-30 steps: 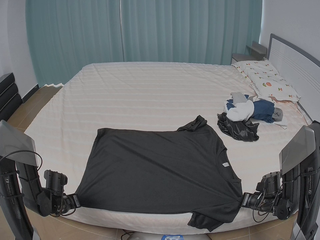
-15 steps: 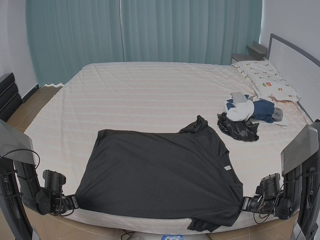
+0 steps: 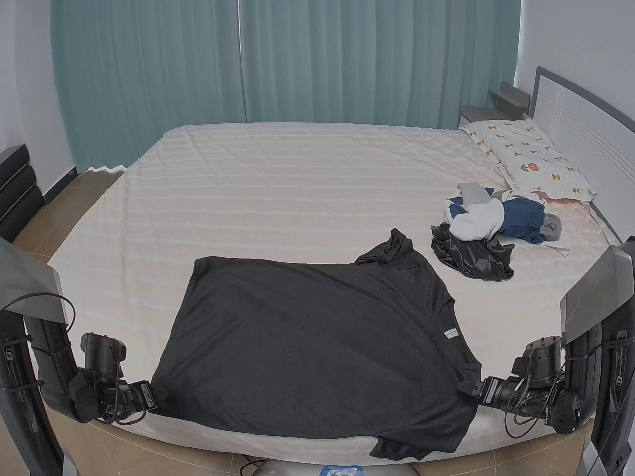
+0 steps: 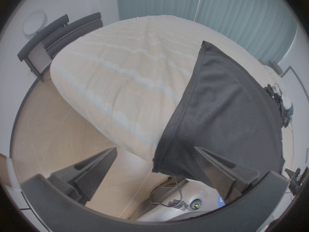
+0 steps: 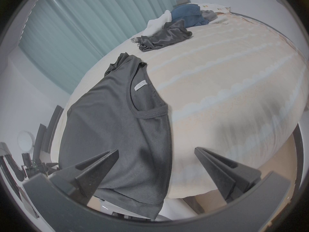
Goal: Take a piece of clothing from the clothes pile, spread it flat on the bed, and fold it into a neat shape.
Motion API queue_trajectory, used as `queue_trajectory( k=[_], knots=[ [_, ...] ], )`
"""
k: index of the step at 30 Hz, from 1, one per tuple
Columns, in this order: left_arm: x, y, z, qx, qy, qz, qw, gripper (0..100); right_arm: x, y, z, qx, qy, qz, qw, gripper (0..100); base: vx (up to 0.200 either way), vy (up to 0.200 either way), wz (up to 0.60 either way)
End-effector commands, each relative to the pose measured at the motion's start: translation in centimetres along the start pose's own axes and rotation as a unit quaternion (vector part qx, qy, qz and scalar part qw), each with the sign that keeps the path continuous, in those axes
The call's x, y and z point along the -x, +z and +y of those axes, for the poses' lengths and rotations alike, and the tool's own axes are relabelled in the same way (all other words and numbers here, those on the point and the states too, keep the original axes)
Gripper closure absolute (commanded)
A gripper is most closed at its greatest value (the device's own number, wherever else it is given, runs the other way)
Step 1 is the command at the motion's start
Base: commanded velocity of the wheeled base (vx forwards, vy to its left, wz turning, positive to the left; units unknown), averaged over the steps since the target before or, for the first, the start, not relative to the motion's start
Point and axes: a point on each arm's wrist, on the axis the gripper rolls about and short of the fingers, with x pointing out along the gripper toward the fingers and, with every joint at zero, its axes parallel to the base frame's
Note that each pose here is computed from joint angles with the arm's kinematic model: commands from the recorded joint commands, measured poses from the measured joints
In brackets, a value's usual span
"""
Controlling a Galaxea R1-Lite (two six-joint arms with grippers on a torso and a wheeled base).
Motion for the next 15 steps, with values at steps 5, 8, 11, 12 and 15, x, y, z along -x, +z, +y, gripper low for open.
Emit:
queue_trajectory(
  k=[5,8,11,12,15],
  knots=[
    [0.8,1.9,1.1,0.039,-0.079,-0.014,0.9960,0,0.0,0.7,0.2,-0.052,0.011,-0.020,0.9984,0,0.000,0.000,0.00],
    [0.8,2.3,1.4,0.048,-0.103,-0.015,0.9934,0,0.0,0.7,0.2,-0.052,0.010,-0.019,0.9984,0,0.000,0.000,0.00],
    [0.5,2.8,2.0,0.064,-0.114,-0.015,0.9912,0,0.0,0.6,0.2,-0.051,0.010,-0.017,0.9985,0,0.000,0.000,0.00],
    [0.5,2.9,2.2,0.068,-0.117,-0.015,0.9907,0,0.0,0.6,0.2,-0.051,0.010,-0.017,0.9985,0,0.000,0.000,0.00],
    [0.5,2.9,2.4,0.071,-0.118,-0.014,0.9904,0,-0.1,0.6,0.2,-0.051,0.011,-0.017,0.9985,0,0.000,0.067,0.00]
  ],
)
